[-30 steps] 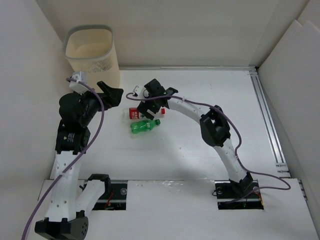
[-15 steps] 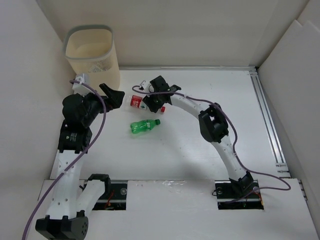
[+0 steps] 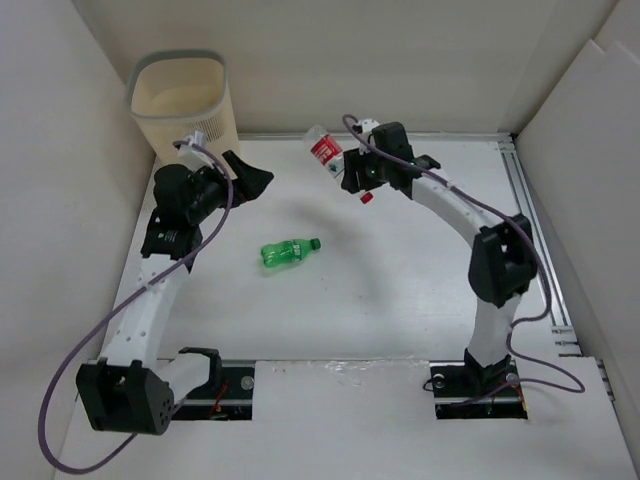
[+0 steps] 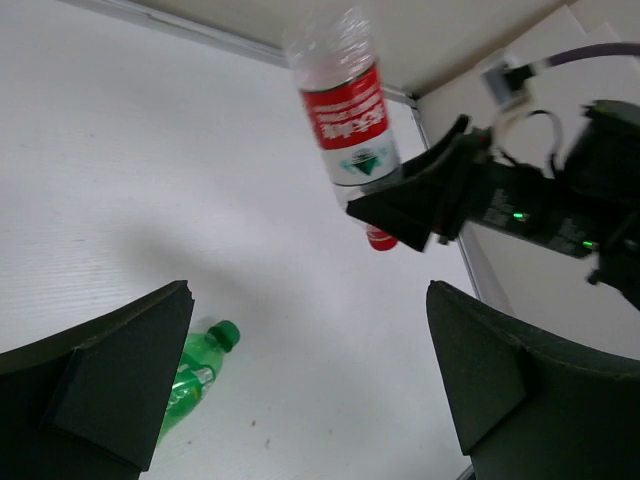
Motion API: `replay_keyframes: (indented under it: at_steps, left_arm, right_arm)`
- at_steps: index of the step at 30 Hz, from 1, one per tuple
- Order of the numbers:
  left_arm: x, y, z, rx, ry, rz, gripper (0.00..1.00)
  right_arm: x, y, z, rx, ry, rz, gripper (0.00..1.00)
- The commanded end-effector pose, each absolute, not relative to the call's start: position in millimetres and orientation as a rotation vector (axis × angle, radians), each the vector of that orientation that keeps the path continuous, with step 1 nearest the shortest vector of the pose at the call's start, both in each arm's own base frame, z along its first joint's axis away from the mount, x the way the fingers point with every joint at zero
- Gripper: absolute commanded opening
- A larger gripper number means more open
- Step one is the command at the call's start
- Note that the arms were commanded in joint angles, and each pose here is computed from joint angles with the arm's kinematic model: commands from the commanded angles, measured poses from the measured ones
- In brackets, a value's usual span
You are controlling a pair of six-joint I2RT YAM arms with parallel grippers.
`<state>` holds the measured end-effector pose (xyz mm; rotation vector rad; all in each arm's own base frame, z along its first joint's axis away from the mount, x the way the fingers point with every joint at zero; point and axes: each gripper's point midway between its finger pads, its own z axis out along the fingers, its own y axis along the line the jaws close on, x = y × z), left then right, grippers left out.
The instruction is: Put the plastic bottles in the bin
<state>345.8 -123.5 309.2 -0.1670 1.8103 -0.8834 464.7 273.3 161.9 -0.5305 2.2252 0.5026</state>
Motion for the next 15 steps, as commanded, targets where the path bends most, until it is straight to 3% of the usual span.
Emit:
replay_keyframes:
  at_steps: [1, 15]
  left_arm:
    - [347, -167, 357, -0.007, 1.693, -1.035, 1.00]
    - [366, -252, 394, 0.100, 1.582, -1.132, 1.00]
  right_arm:
    - [442, 294, 249, -0.315, 2.046, 0.708, 0.06]
    - [337, 336, 327, -0.539, 1.795, 1.078, 0.04]
